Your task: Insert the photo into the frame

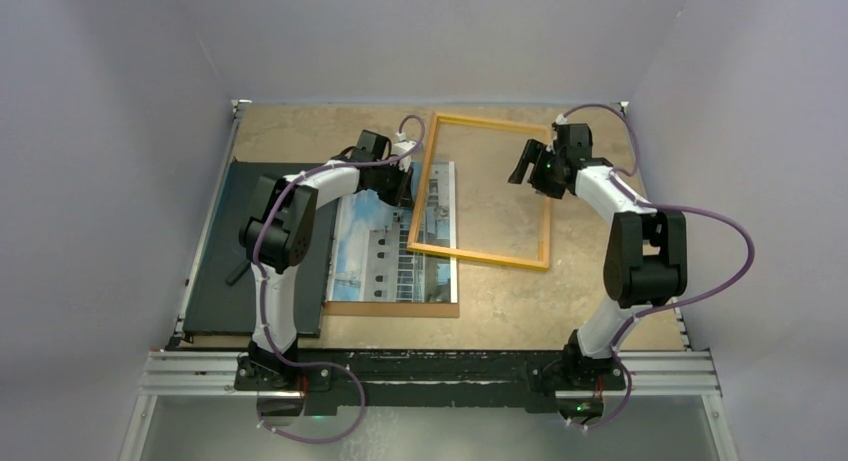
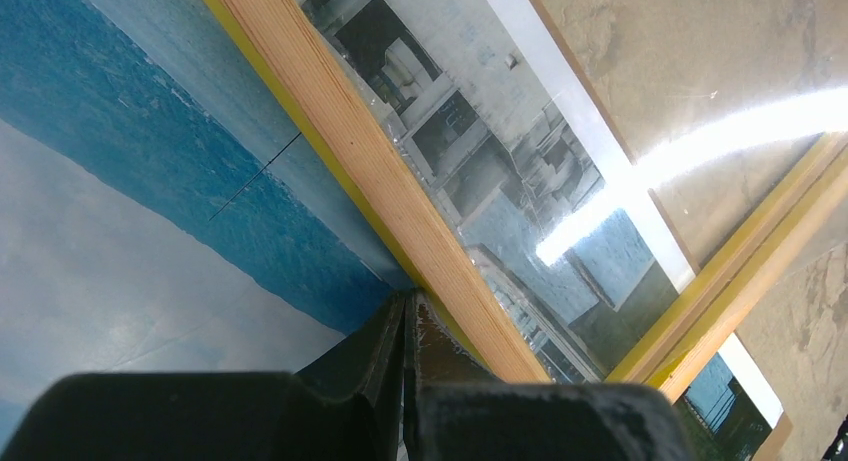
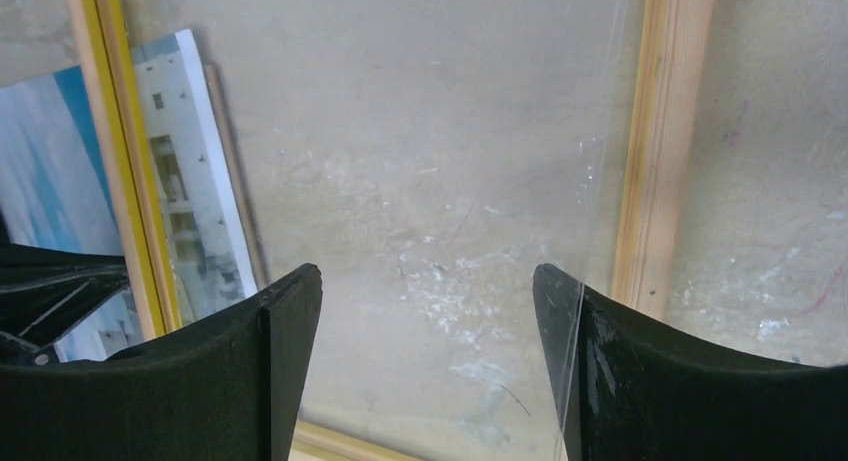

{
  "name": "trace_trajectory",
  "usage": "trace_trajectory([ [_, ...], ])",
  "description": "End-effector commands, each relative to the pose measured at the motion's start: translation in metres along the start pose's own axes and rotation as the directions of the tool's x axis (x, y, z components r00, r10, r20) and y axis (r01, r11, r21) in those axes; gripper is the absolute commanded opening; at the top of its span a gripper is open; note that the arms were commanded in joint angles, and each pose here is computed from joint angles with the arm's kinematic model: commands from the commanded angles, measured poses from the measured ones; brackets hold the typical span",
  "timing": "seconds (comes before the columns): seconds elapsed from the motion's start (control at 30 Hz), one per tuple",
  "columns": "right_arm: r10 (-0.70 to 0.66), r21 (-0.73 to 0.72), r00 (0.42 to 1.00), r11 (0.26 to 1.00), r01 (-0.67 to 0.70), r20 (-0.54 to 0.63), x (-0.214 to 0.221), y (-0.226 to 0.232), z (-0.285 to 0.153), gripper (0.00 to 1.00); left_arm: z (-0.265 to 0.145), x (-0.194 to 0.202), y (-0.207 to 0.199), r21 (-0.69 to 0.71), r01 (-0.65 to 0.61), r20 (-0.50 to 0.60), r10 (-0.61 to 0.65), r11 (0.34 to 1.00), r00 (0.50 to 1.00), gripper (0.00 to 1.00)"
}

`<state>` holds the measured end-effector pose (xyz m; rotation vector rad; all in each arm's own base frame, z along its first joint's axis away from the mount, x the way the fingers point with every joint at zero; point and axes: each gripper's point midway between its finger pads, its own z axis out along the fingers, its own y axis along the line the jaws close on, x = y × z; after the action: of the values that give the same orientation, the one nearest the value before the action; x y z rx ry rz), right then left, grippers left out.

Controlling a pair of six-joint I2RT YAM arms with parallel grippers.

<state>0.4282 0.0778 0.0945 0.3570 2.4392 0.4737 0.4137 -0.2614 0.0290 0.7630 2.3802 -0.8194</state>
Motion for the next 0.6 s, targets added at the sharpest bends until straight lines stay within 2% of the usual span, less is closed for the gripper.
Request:
trace_trajectory([
  [0.0,-0.043,0.045,0.999,0.998,0.042,0.028,-0.012,-0.004,-0.011,0.81,0.001,-0.002,-0.008,0.037,-0.031,0.006,0.030,0.999,1.000,0.00],
  [0.57,-0.044,0.087,0.999,0.995,0.042,0.023,-0.012,-0.015,-0.012,0.88,0.000,-0.003,-0.008,0.034,-0.032,0.005,0.032,0.999,0.999,0.00],
])
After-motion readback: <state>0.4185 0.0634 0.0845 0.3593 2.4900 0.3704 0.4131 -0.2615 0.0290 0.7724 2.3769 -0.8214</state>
